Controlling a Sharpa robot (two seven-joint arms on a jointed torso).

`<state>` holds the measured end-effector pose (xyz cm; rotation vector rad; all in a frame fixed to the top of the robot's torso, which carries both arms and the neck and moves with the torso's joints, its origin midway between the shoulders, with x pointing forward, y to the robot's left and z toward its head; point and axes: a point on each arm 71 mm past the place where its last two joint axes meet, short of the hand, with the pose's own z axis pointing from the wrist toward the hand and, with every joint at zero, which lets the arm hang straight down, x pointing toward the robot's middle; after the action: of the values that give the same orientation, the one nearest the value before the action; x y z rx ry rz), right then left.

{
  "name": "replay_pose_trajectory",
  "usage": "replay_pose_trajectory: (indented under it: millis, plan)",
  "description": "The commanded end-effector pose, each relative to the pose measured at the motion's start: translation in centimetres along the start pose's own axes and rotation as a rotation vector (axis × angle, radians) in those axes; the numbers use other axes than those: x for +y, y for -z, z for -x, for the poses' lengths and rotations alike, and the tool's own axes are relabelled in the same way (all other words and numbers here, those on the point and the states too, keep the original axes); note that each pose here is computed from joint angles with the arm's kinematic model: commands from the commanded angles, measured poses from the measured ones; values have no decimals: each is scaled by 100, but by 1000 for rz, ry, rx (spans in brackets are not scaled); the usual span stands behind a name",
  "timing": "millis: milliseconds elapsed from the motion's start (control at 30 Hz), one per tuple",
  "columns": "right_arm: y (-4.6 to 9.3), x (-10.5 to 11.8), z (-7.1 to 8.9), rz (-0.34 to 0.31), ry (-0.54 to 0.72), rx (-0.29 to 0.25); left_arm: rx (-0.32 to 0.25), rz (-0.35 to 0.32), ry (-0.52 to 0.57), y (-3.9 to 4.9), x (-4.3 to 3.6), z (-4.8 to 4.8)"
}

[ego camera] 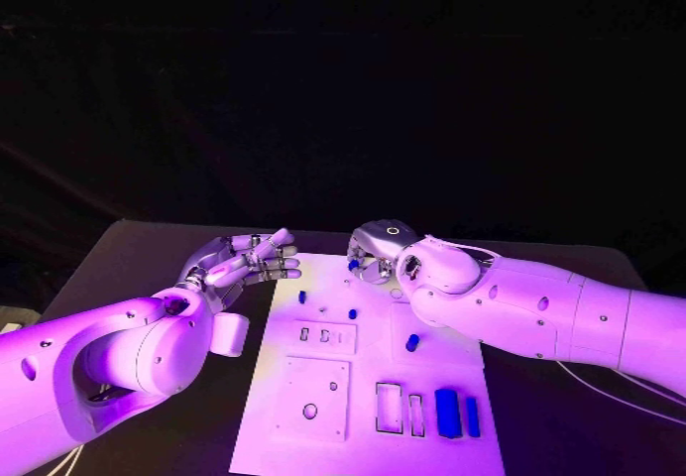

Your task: Assemble the parts on the task board

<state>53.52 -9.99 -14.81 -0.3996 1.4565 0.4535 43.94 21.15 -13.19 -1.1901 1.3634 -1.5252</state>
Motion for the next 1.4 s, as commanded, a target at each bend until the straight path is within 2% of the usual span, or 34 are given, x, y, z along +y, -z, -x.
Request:
replay_pose_trajectory:
  millis: [33, 367, 533, 767, 933, 1000, 1167, 1400]
  plan:
    - [1, -41, -38, -15, 23, 26, 20, -6, 8, -2, -17, -17]
    - [-7, -44, -33, -17, 21, 15, 25, -3, 9, -1, -21, -19]
    - [68, -59, -12, -17, 11, 5, 24, -2, 9, 1, -23, -8]
    - [312, -173, 64, -31, -25, -15, 16, -2, 6, -2, -25, 25]
    - [604, -388, 171, -78, -125, -36, 13, -1, 5, -7, -23, 44]
    - [716, -480, 192, -108, -179, -24, 12, -1, 5, -11, -22, 49]
    - [945, -712, 177, -196, -282, 56, 11, -1, 5, -22, -18, 62]
    - [1051, -913, 133, -266, -300, 118, 10, 1, 5, -36, -12, 70]
